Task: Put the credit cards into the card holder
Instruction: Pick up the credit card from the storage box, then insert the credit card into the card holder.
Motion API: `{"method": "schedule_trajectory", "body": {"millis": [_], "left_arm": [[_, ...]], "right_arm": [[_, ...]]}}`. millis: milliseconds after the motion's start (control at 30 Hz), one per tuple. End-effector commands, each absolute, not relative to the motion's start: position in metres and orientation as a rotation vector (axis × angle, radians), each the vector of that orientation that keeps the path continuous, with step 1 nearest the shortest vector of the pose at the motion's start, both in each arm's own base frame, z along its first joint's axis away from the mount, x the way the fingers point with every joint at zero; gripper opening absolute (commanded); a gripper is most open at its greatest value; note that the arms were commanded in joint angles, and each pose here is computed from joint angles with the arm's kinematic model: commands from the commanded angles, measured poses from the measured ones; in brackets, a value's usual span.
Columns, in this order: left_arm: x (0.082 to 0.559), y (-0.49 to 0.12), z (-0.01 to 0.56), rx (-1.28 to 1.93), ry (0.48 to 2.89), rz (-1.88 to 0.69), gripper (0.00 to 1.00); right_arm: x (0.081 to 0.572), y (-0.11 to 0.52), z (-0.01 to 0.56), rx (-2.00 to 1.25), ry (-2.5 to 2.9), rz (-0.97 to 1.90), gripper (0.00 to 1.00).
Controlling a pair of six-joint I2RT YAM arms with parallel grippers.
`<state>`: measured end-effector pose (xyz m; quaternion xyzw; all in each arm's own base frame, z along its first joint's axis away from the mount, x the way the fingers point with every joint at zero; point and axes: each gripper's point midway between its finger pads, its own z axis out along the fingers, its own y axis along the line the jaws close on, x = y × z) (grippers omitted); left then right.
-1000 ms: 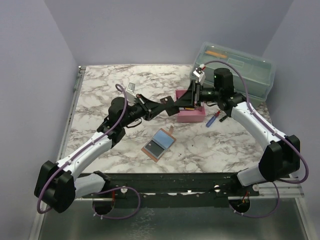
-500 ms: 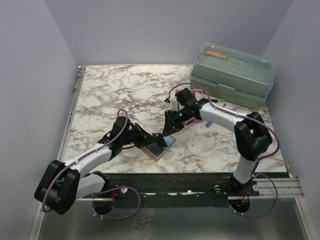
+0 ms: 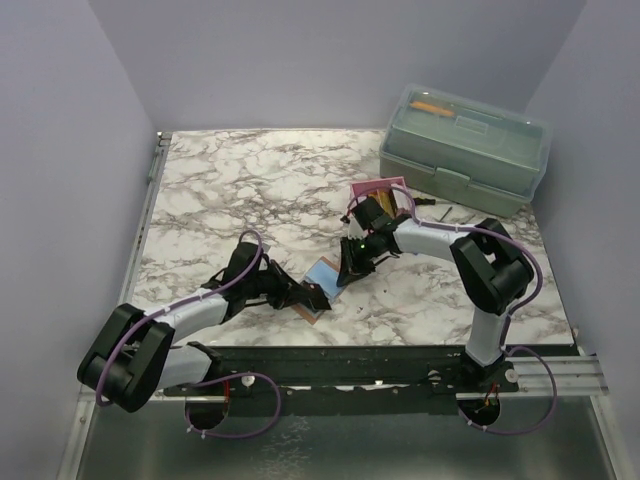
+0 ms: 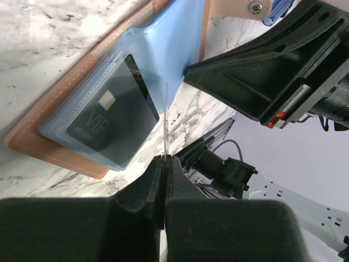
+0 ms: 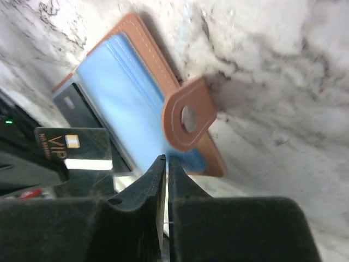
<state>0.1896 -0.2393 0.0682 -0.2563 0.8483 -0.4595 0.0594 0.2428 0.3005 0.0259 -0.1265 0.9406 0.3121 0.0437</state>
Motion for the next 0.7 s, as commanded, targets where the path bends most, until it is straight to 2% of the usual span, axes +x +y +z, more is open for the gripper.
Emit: {"method": "schedule_trajectory", "body": {"millis": [0,200,667], "left_arm": [[0.184,-0.236,0.060,-0.750,2.561,-1.409,0.00],[0.182,-0.236,0.061,-0.717,2.552,-1.420,0.00],[0.193,-0.235,0.066,-0.659,2.450,-1.423,0.00]], "right_arm": [[0.238,0.274,-0.010,-0.102,2.986,0.731,0.06],[0.221,0.251,-0.020,0.071,3.030,0.602,0.05],[0.224,0.256,-0.008,-0.012,2.972,0.664,0.05]]}}
